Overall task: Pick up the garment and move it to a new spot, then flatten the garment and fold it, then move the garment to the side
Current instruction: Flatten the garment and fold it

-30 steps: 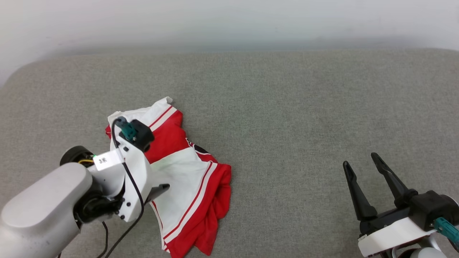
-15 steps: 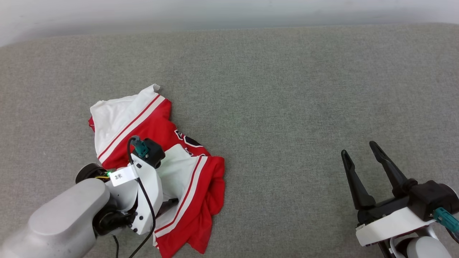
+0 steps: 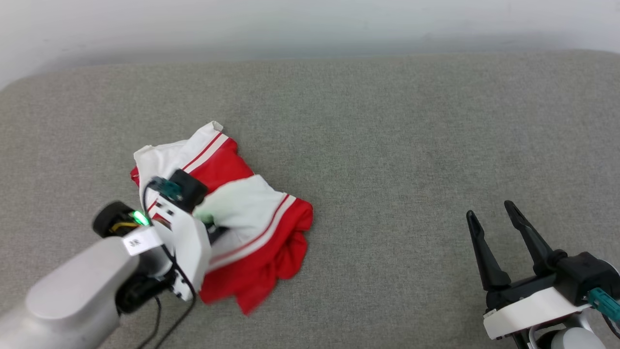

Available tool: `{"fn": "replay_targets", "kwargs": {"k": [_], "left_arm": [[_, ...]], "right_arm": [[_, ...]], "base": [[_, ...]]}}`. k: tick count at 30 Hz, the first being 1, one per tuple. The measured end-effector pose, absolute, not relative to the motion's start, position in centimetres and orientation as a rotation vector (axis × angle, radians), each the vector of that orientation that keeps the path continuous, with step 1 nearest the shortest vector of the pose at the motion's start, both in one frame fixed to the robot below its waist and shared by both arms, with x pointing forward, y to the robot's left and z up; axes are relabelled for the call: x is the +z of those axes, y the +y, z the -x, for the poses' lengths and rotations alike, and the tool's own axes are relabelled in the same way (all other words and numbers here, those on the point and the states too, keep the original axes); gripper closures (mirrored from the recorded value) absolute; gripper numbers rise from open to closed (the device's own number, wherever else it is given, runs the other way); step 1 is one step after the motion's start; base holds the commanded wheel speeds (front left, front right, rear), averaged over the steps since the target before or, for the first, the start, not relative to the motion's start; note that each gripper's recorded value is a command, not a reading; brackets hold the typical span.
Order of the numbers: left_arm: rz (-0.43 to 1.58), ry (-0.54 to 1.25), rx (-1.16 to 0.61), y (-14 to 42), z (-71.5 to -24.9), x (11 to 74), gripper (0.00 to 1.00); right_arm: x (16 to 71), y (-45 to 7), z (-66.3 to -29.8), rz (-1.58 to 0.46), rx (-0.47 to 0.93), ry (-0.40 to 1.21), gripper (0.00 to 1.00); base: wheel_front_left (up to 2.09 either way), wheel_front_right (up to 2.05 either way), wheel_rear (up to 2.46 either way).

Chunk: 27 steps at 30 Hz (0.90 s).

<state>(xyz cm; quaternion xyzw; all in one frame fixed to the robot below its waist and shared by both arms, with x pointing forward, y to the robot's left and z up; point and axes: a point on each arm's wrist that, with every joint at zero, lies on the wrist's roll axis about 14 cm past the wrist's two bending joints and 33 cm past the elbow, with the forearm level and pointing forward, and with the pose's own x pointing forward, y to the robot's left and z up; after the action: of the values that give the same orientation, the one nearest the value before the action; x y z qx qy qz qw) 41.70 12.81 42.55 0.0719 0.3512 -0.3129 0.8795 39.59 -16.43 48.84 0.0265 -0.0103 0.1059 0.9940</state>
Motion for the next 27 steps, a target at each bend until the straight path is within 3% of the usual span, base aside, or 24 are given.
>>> {"fn": "replay_targets", "kwargs": {"k": [7,13,20,27], "left_arm": [[-0.196,0.445,-0.584,14.0,-45.3,50.1,1.0],[-0.249,0.194,-0.608,10.5,-48.0,55.6,1.0],[-0.309,0.054,-0.674,4.5,-50.9,56.8,1.0],[-0.359,0.018,-0.77,-2.5,-52.4,53.8,1.0]], "right_arm": [[49.7,-16.3,-39.1,-0.061,0.209,-0.046,0.0],[50.0,-17.4,-38.8,-0.056,0.173,-0.053,0.0],[49.8,-18.7,-39.4,-0.051,0.132,-0.053,0.0],[49.5,-20.4,-40.2,-0.04,0.079,-0.047,0.0]], "base": [[0.0,0.0,0.0],[0.0,0.0,0.0],[0.0,0.0,0.0],[0.0,0.0,0.0]]}}
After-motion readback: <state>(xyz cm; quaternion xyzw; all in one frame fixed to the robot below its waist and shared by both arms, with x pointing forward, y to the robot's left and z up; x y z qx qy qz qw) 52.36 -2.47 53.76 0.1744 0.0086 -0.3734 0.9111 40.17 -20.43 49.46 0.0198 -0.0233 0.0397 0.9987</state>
